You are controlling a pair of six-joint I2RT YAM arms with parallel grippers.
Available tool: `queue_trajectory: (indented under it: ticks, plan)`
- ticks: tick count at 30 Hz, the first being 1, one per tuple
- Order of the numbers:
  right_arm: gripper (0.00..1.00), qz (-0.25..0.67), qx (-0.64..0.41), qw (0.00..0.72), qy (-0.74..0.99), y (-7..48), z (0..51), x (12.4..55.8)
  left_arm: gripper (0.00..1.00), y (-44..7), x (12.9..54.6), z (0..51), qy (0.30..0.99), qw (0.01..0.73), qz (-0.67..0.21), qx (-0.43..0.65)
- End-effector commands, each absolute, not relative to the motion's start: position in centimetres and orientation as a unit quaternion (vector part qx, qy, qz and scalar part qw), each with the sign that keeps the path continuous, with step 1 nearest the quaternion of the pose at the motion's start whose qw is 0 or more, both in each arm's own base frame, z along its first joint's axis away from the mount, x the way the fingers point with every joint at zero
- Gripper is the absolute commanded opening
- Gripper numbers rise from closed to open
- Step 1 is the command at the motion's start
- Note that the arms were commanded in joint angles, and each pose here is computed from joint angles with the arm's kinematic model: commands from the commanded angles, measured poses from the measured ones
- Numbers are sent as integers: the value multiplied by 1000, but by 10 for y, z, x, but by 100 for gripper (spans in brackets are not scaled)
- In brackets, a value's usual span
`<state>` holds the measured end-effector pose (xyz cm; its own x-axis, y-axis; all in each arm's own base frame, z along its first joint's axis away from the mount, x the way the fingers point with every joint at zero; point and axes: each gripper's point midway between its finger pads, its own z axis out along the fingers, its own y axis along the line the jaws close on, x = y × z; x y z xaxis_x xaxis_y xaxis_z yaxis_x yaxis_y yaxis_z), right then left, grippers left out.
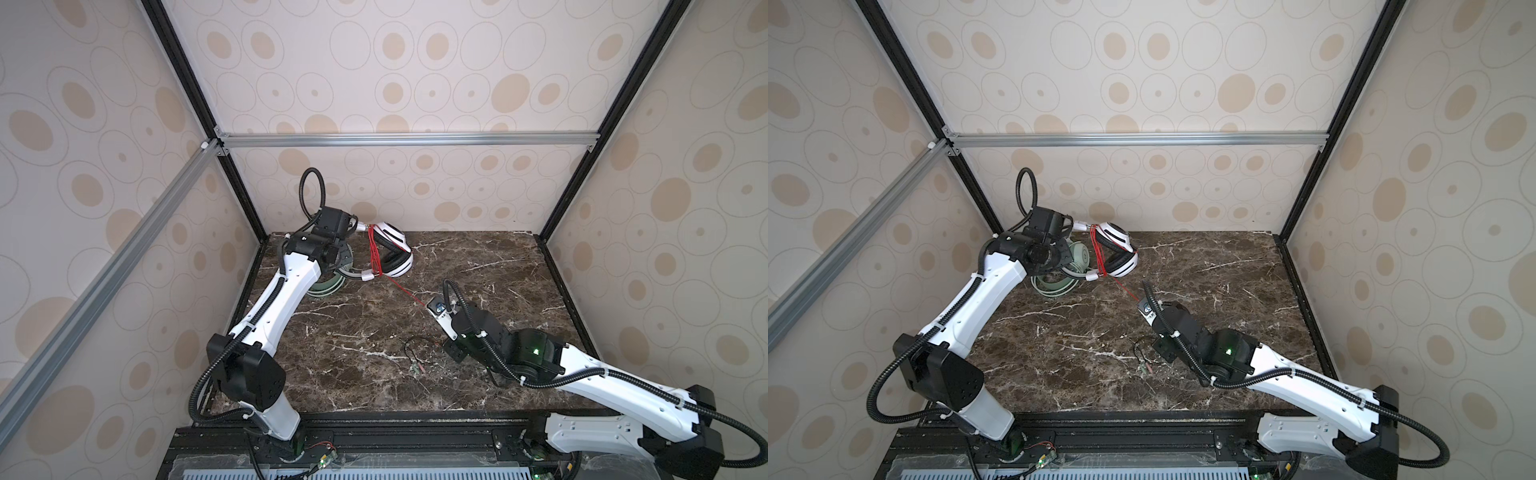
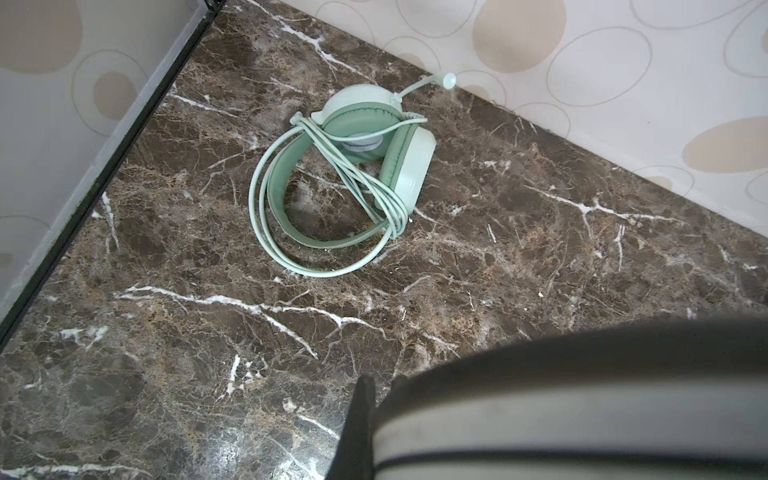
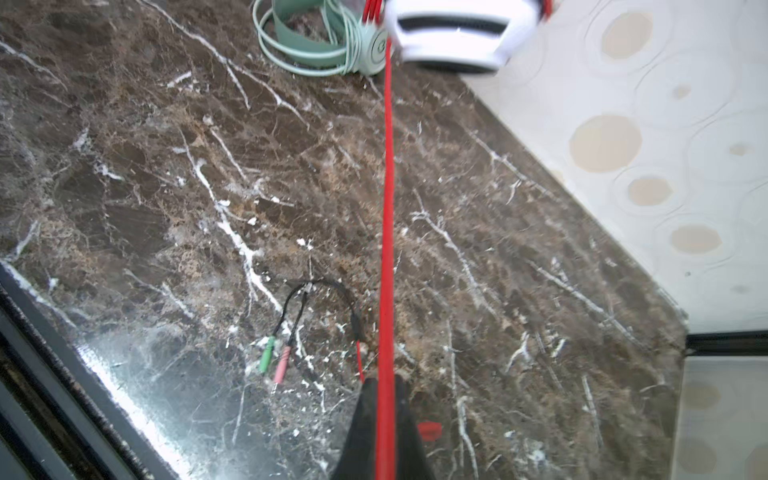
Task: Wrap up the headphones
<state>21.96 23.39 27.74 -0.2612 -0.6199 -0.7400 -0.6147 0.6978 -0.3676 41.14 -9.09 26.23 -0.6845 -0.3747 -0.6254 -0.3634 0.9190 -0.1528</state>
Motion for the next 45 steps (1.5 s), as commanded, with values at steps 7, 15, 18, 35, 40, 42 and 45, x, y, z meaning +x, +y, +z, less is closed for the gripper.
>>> queue_trajectory:
  ticks: [7,15,18,35,40,42,45]
  plan:
    - [0,-116,-453,488,737,247,354,267,0,-173,392,270,916,393,14,-78]
    - [0,-76,-410,487,768,228,381,342,0,-250,347,256,915,380,-101,86]
    - [0,-103,-396,471,781,207,374,360,0,-245,339,257,915,387,-61,95]
    - [4,-94,-358,472,800,184,370,378,0,-224,332,271,896,424,75,107]
    - [26,-139,-337,466,806,169,370,400,0,-237,322,272,889,432,64,136]
    - [30,-156,-325,456,814,158,369,411,0,-239,318,274,889,433,59,141]
    - [43,-165,-305,448,824,147,366,425,0,-241,312,273,889,431,54,147]
